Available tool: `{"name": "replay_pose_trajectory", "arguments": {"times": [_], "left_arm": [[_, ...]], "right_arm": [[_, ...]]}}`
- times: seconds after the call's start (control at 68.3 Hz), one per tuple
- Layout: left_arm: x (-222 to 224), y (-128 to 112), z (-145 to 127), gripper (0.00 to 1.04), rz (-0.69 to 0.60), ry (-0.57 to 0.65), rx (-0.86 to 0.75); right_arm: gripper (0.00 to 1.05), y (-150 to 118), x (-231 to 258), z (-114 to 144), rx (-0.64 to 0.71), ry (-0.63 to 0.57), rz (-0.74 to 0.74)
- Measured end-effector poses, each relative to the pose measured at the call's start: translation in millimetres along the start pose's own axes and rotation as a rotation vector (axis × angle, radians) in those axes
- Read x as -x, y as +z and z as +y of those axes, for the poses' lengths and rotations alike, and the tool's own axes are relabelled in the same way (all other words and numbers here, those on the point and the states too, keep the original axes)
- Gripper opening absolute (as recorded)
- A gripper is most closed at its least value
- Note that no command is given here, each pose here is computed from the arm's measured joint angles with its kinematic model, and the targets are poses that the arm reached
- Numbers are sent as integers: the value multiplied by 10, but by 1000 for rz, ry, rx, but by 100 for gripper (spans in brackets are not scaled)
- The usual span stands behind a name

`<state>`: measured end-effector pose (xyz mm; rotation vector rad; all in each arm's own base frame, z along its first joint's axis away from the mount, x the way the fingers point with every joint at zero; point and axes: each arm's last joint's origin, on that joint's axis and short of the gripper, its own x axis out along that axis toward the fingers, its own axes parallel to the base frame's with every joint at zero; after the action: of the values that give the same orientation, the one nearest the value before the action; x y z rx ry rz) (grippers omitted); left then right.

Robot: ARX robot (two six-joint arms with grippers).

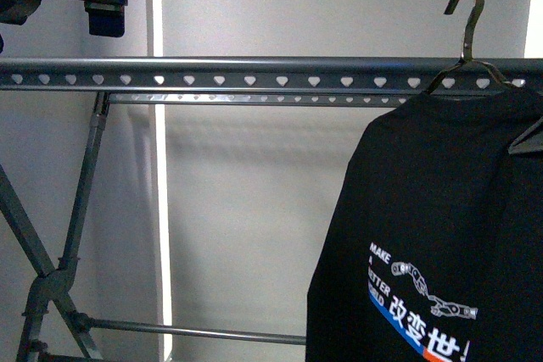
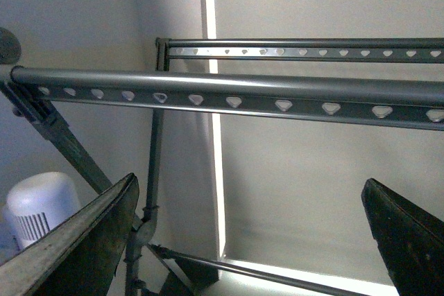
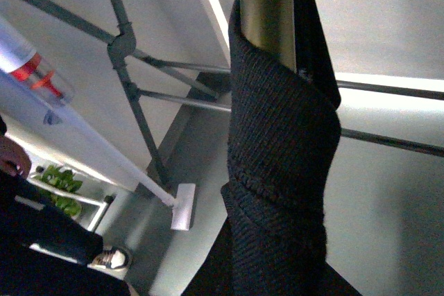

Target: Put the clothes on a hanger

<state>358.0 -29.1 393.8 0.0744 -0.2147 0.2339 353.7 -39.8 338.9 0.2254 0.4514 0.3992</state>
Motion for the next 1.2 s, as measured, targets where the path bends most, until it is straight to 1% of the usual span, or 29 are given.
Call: {"name": "replay_pose_trajectory", "arguments": {"times": [0.117,0.249,0.41,0.512,0.688,0.834,0.878,0.893,0.922,0.937,0.98,1.01,1.112,1.2], "left_arm": [[3,-4,-19,98,1,-11,25],[2,-5,-19,98,1,-11,34],[2,-5,-18,98,1,-10,40],[2,-5,-18,98,1,-10,41],[2,-5,-18,98,1,-10,41],[2,-6,-18,98,1,-11,43],[-10,-17,11,98,13,-106,73],[-12,-26,14,98,23,-177,84],[-13,-29,11,98,27,-244,113],[-13,-30,10,98,27,-305,134],[-9,-29,2,98,30,-392,170],[-8,-29,2,98,33,-425,188],[-9,-31,5,98,43,-424,223],[-12,-28,10,98,47,-406,236]], "right_arm": [[4,195,-126,-84,-51,-66,-14],[4,382,-278,-150,-110,-107,-24],[4,564,-435,-184,-155,-132,-23],[4,605,-525,-213,-172,-144,-19],[4,533,-652,-284,-194,-176,-15],[4,295,-765,-353,-205,-175,7],[4,202,-802,-373,-212,-171,19],[4,155,-816,-382,-216,-168,25],[4,109,-829,-390,-221,-163,29],[4,75,-836,-395,-226,-157,28],[4,29,-825,-391,-222,-147,17],[4,15,-790,-377,-218,-145,2],[5,-43,-654,-318,-194,-159,-43],[18,-137,-506,-263,-128,-202,-92]]}}
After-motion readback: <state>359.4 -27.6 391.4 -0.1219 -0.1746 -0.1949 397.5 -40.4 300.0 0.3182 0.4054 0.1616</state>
